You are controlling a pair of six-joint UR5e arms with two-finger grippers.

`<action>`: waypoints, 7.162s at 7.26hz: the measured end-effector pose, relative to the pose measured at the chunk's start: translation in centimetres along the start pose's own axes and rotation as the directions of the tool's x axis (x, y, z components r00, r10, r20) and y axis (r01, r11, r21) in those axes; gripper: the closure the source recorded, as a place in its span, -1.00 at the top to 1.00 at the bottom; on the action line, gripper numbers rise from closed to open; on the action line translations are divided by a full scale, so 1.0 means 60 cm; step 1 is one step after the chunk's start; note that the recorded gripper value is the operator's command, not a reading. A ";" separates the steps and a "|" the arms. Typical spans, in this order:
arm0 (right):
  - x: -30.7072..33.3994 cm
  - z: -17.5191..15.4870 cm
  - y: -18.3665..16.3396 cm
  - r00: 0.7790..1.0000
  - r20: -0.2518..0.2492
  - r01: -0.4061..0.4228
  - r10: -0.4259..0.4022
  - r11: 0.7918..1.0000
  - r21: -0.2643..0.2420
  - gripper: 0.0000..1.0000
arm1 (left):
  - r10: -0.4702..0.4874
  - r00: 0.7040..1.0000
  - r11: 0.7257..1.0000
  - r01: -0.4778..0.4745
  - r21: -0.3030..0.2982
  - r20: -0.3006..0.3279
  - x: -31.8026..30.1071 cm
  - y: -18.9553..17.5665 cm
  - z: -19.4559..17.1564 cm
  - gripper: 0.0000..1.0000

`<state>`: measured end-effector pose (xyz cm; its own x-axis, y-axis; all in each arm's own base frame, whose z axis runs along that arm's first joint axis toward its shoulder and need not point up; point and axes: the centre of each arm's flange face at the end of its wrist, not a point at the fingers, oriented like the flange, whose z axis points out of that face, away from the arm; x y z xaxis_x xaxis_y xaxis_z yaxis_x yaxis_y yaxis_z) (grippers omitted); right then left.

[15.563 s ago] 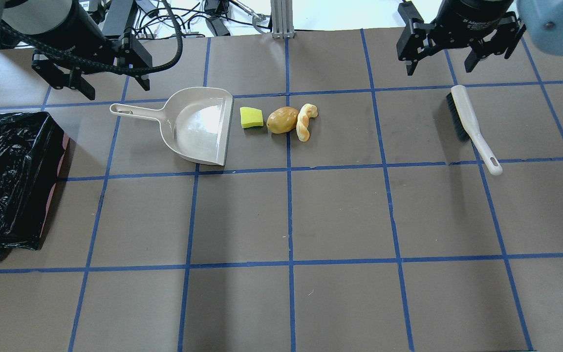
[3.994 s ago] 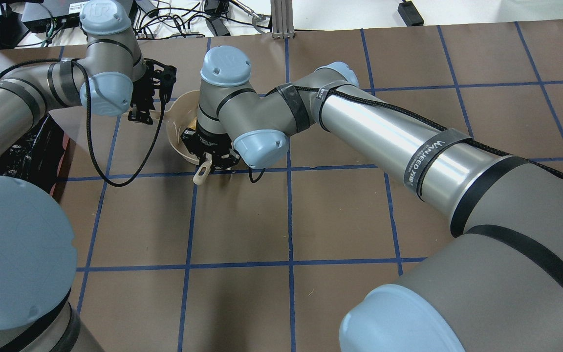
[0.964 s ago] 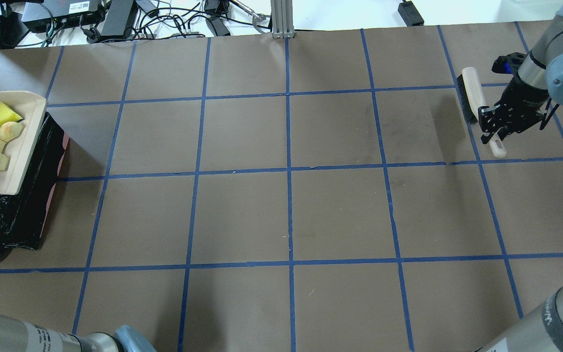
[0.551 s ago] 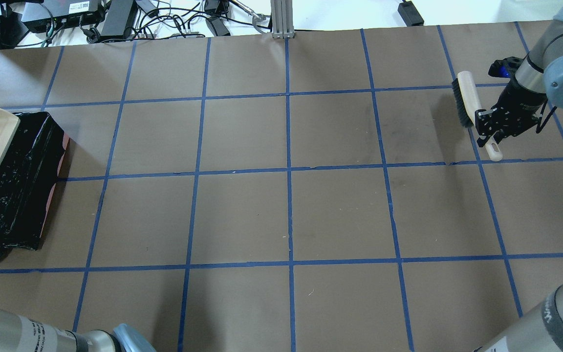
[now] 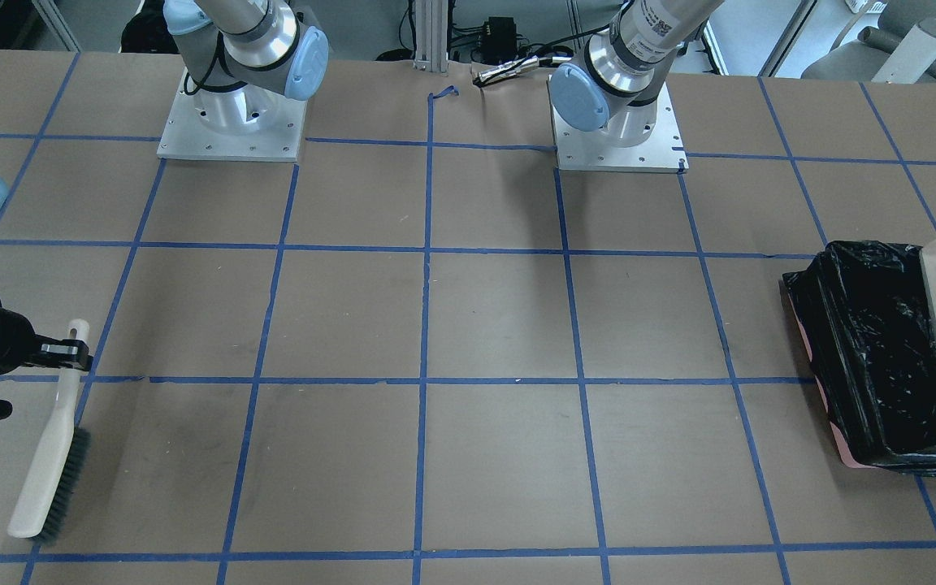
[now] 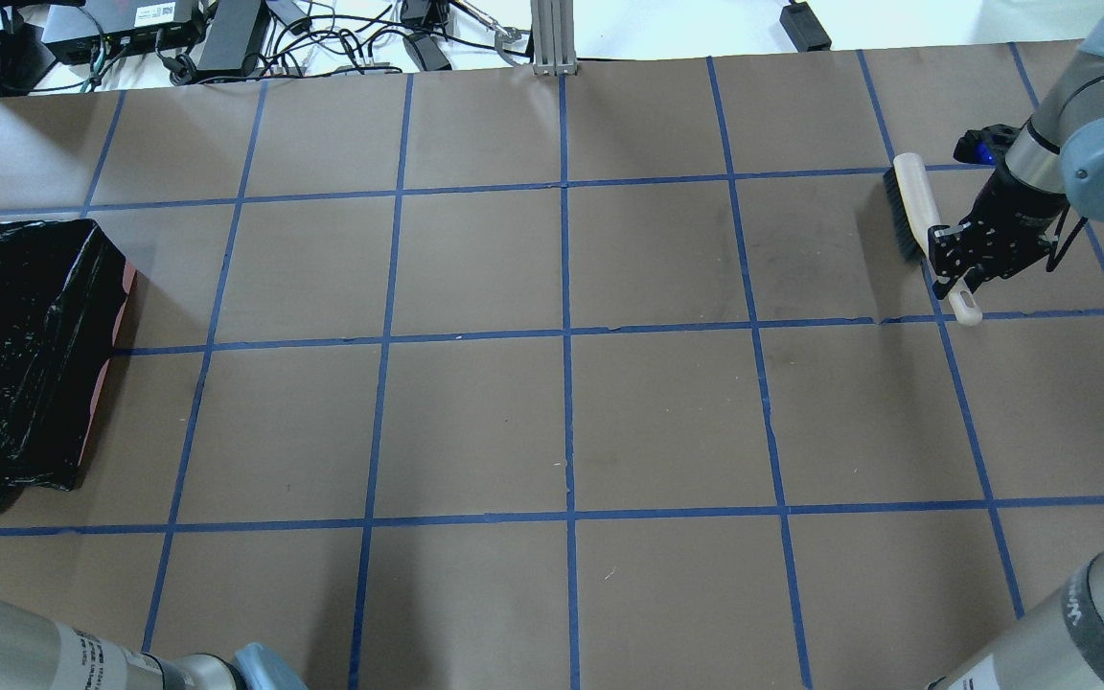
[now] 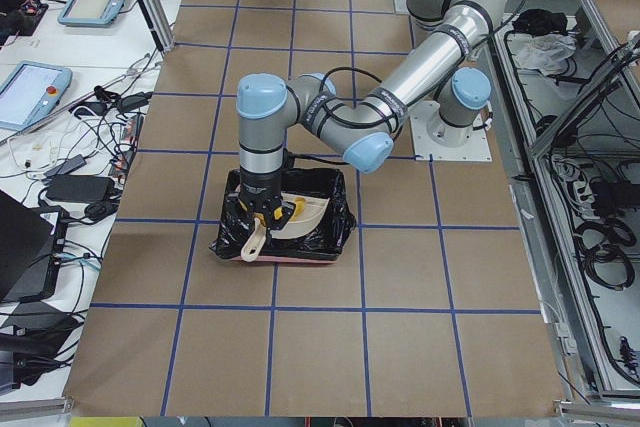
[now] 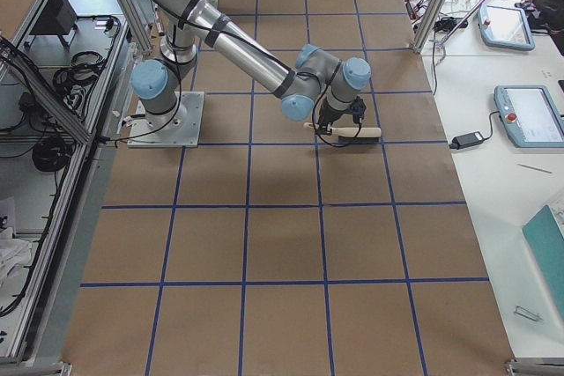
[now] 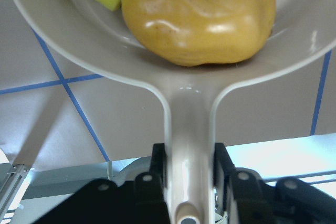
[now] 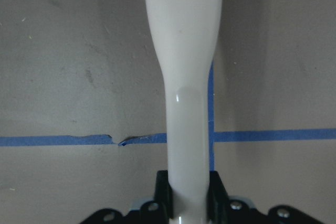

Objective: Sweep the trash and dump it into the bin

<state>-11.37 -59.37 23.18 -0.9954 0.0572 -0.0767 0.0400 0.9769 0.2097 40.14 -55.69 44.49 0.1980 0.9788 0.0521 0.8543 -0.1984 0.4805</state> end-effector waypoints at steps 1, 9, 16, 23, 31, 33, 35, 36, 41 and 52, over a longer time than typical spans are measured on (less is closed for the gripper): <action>0.000 0.002 0.001 1.000 0.000 -0.001 0.001 1.000 -0.002 -0.17 | -0.004 0.999 0.999 0.002 -0.034 -0.042 -0.016 -0.018 -0.006 -1.00; -0.026 -0.064 0.019 1.000 -0.015 0.013 -0.012 0.999 0.044 1.00 | -0.090 0.989 0.987 0.073 -0.146 -0.115 -0.026 -0.085 -0.029 -1.00; -0.363 -0.303 0.220 0.999 -0.039 0.022 -0.016 0.986 0.163 1.00 | -0.138 0.988 0.968 0.121 0.218 0.064 -0.184 -0.344 -0.186 -1.00; -0.384 -0.327 0.263 0.998 -0.057 0.036 -0.027 0.985 0.167 1.00 | -0.202 0.979 0.882 0.184 0.433 -0.005 -0.374 -0.634 -0.053 -1.00; -0.385 -0.327 0.263 0.998 -0.055 0.038 -0.030 0.985 0.165 1.00 | -0.134 0.991 0.890 0.117 0.441 0.007 -0.393 -0.692 -0.023 -1.00; -0.384 -0.327 0.263 0.998 -0.056 0.039 -0.030 0.985 0.165 1.00 | -0.131 0.991 0.891 0.115 0.439 0.005 -0.390 -0.688 -0.020 -1.00; -0.383 -0.326 0.263 0.998 -0.058 0.039 -0.030 0.986 0.165 1.00 | -0.133 0.991 0.892 0.119 0.436 0.000 -0.390 -0.689 -0.016 -1.00; -0.383 -0.323 0.264 0.998 -0.059 0.041 -0.031 0.986 0.163 1.00 | -0.133 0.991 0.893 0.121 0.433 -0.003 -0.390 -0.688 -0.015 -1.00; -0.380 -0.323 0.264 0.998 -0.062 0.036 -0.026 0.986 0.162 1.00 | -0.137 0.990 0.890 0.137 0.436 -0.030 -0.382 -0.700 -0.003 -0.04; -0.376 -0.327 0.268 0.998 -0.065 0.031 -0.021 0.986 0.165 1.00 | -0.705 0.621 0.524 0.781 0.339 -0.342 -0.283 -0.615 -0.366 1.00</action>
<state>10.04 -48.98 47.39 -0.9996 0.0233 -0.0180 0.0225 0.9988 0.0434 -5.27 -63.87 45.10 -0.6434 0.7655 -0.0071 0.7655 0.6434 -0.0039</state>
